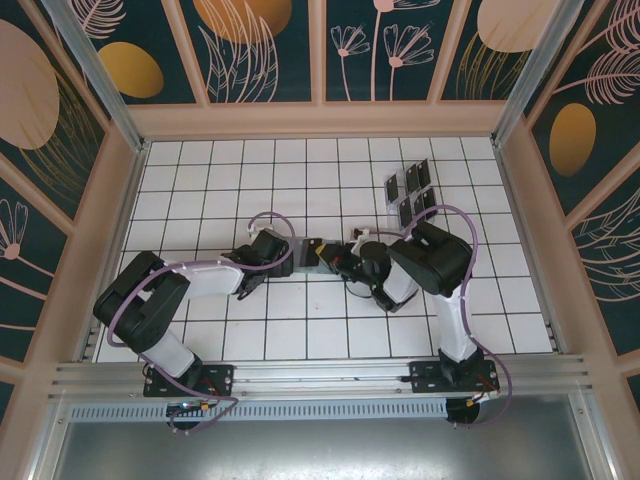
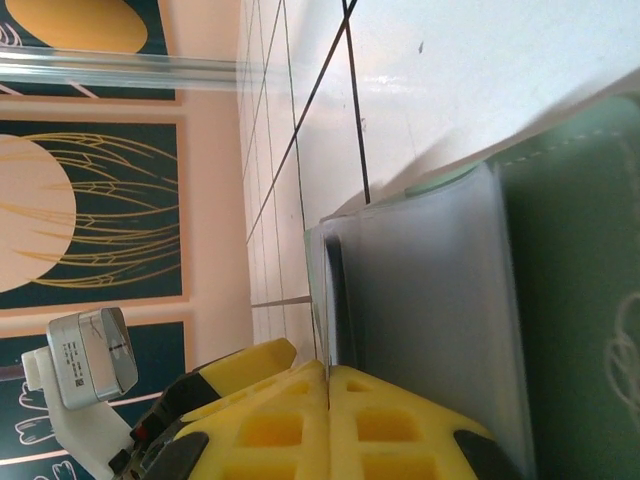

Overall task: Put the credit cards into the card holder
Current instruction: Insert the credit card into the card slot.

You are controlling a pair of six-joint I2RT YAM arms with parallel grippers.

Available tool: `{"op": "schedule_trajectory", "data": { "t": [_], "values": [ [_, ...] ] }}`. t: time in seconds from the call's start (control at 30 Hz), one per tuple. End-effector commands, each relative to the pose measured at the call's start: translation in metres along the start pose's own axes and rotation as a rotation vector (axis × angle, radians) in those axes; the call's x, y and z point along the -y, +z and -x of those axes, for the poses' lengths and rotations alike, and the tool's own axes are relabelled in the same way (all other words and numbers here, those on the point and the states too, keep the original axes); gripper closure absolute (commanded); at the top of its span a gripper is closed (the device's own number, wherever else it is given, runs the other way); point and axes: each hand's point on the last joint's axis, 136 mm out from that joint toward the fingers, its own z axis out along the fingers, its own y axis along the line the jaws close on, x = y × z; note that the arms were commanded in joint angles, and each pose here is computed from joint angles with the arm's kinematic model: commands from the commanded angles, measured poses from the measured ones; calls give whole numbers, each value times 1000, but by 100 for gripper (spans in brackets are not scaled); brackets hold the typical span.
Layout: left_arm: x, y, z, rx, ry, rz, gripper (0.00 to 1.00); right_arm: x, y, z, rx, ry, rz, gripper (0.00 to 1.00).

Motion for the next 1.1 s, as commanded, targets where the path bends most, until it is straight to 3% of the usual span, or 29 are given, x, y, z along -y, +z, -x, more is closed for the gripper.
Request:
{"op": "schedule_trajectory", "data": {
  "t": [0.0, 0.2, 0.37, 0.5, 0.8, 1.07],
  "values": [
    [-19, 6, -31, -94, 37, 69, 2, 69, 1, -18, -66, 25, -235, 100],
    [-14, 3, -24, -81, 20, 49, 1, 70, 4, -19, -104, -19, -290, 98],
    [-7, -5, -5, -42, -2, 31, 1, 63, 4, -13, -123, -82, -350, 73],
    [-1, -14, 17, 3, -16, 19, 1, 53, 4, -6, -143, -165, -414, 62],
    [-4, -28, 50, 60, -53, 21, 1, 20, 1, 13, -142, -339, -515, 54],
    [-22, -23, 43, 22, -99, 20, 1, 4, -1, 22, -146, -429, -576, 54]
  ]
}}
